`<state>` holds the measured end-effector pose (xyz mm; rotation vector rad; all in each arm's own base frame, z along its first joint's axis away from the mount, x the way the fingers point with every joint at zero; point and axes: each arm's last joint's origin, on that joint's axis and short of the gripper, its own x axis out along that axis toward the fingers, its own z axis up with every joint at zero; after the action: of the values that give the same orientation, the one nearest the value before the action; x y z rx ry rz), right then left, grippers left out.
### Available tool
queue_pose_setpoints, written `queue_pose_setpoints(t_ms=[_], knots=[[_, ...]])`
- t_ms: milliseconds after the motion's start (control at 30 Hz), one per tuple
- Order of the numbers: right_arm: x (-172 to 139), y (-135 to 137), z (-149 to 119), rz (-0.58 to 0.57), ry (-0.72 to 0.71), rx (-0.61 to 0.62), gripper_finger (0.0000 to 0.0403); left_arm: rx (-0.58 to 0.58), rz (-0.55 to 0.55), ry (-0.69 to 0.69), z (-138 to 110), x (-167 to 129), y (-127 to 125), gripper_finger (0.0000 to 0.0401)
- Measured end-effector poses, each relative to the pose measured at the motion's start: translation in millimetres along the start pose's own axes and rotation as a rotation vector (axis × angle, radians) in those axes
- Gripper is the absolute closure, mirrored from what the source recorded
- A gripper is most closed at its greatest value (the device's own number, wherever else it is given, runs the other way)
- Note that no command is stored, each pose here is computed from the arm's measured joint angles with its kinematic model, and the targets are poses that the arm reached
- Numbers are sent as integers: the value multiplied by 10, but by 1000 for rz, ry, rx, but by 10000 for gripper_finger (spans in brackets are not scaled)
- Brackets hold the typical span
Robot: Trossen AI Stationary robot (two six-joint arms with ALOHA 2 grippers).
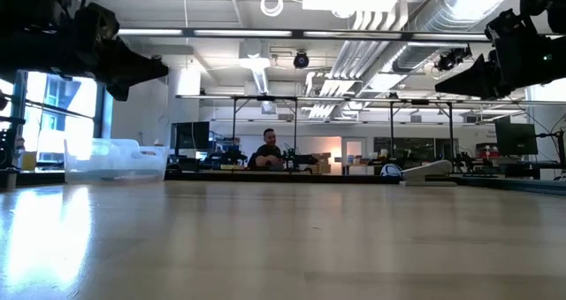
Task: Sort crayons/erasers/pens/pencils in bins
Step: Return to Home Position
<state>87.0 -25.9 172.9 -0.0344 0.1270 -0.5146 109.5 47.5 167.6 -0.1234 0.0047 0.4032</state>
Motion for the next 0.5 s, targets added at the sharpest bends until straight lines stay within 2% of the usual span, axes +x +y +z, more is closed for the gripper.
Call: queue_pose_setpoints(t_ms=[133, 333, 500], knots=[[-1, 7, 11, 11, -28, 7, 403, -1, 9, -16, 9, -89, 1, 401], [53, 56, -14, 151, -154, 15, 403, -20, 15, -28, -9, -220, 4, 401], [65, 49, -40, 249, -145, 1, 403, -8, -19, -35, 8, -222, -8, 401]])
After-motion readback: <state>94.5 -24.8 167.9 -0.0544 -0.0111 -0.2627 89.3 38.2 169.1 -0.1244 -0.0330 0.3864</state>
